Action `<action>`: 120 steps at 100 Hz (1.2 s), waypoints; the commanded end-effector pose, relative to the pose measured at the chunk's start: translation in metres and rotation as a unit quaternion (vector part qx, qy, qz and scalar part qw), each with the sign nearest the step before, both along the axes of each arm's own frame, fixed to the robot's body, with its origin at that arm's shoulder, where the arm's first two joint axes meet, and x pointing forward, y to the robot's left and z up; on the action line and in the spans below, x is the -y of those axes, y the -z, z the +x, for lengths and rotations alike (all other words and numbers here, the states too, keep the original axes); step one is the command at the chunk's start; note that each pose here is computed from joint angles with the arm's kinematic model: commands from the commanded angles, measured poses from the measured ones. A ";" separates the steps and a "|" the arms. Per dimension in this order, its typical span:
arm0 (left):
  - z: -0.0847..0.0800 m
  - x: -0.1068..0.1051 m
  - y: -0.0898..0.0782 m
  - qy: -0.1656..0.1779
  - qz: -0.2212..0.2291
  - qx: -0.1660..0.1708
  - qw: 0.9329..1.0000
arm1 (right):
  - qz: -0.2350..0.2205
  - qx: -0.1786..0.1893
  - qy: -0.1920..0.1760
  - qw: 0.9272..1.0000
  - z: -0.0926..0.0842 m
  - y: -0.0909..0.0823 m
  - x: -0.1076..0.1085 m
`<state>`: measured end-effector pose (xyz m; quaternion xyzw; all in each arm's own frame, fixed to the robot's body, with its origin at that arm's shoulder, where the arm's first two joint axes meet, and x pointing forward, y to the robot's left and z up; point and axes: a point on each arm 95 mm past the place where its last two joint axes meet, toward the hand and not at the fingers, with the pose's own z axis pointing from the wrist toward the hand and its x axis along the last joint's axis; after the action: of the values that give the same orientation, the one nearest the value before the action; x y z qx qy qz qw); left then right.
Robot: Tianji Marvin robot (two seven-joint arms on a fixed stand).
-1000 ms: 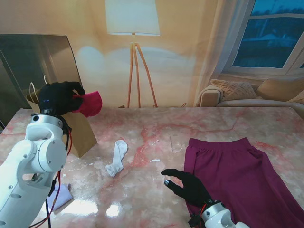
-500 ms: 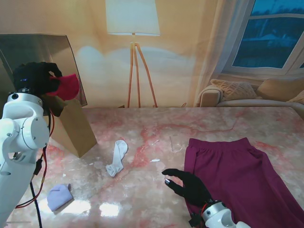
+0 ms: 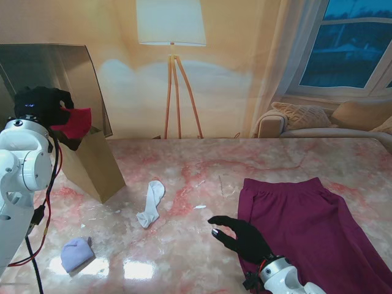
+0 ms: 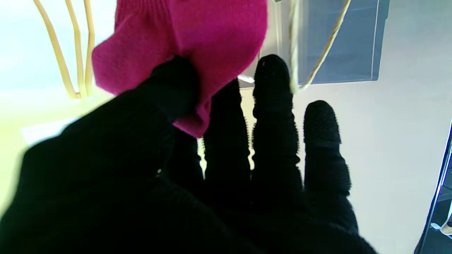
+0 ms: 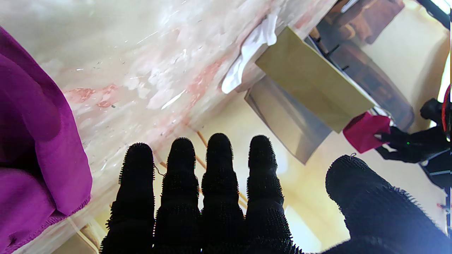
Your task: Fold the socks and the shorts into the kraft paper bag
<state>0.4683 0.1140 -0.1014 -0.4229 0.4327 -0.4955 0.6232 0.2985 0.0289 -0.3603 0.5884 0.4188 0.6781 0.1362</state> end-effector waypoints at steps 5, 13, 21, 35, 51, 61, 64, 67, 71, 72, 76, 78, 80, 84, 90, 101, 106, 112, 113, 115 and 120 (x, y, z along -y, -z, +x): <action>0.001 0.000 0.001 0.004 0.009 -0.006 1.000 | 0.000 -0.005 -0.001 1.000 -0.003 0.002 -0.001; 0.002 0.001 0.006 0.008 0.016 -0.018 1.000 | 0.000 -0.004 -0.001 1.000 -0.003 0.002 -0.001; 0.003 0.001 0.007 0.009 0.019 -0.023 1.000 | 0.000 -0.004 -0.001 1.000 -0.003 0.003 0.000; 0.003 -0.002 0.015 -0.008 0.029 -0.062 0.998 | 0.001 -0.003 0.000 1.000 -0.003 0.003 0.000; 0.009 -0.007 0.019 -0.012 0.043 -0.090 0.995 | 0.001 -0.002 0.000 1.000 -0.003 0.002 0.000; 0.013 -0.011 0.021 -0.009 0.042 -0.100 0.994 | 0.001 -0.002 0.000 1.000 -0.002 0.002 0.000; 0.014 -0.012 0.021 -0.007 0.042 -0.100 0.994 | 0.001 -0.001 0.000 1.000 -0.002 0.002 0.000; 0.016 -0.013 0.021 -0.005 0.042 -0.100 0.994 | 0.001 -0.001 0.000 1.000 -0.002 0.002 0.000; 0.016 -0.013 0.020 -0.003 0.040 -0.100 0.994 | 0.001 -0.001 -0.001 1.000 -0.002 0.002 0.000; 0.017 -0.014 0.020 -0.003 0.039 -0.100 0.994 | 0.001 -0.001 -0.001 1.000 -0.002 0.002 0.000; 0.018 -0.014 0.020 -0.001 0.038 -0.098 0.994 | 0.001 -0.001 -0.001 1.000 -0.002 0.002 0.000; 0.018 -0.014 0.020 0.000 0.038 -0.097 0.995 | 0.001 -0.001 -0.001 1.000 -0.002 0.002 0.000; 0.018 -0.015 0.019 0.001 0.039 -0.096 0.995 | 0.001 0.000 -0.001 1.000 -0.002 0.002 0.000; 0.019 -0.015 0.018 0.002 0.040 -0.093 0.995 | 0.001 0.000 -0.001 1.000 -0.002 0.002 0.000; 0.021 -0.016 0.017 0.006 0.038 -0.085 0.996 | 0.001 0.000 -0.001 1.000 -0.002 0.002 0.000; 0.022 -0.013 0.015 0.016 0.025 -0.068 0.997 | 0.001 0.001 -0.001 1.000 -0.002 0.002 0.000; 0.020 -0.010 0.012 0.024 0.021 -0.059 0.998 | 0.001 0.001 -0.001 1.000 -0.002 0.002 0.000; 0.016 -0.003 0.009 0.035 0.013 -0.048 0.998 | 0.001 0.001 -0.001 1.000 -0.002 0.002 0.000; 0.015 -0.001 0.008 0.037 0.011 -0.046 0.998 | 0.001 0.001 -0.001 1.000 -0.002 0.002 0.000; 0.013 0.002 0.006 0.040 0.008 -0.042 0.998 | 0.001 0.001 -0.002 1.000 -0.002 0.002 -0.001; 0.007 0.010 0.003 0.047 0.001 -0.033 0.998 | 0.001 0.001 -0.002 1.000 -0.002 0.002 -0.001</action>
<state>0.4847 0.1204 -0.1155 -0.4313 0.4827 -0.4869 0.5865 0.2989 0.0277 -0.3611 0.5875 0.4176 0.6793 0.1378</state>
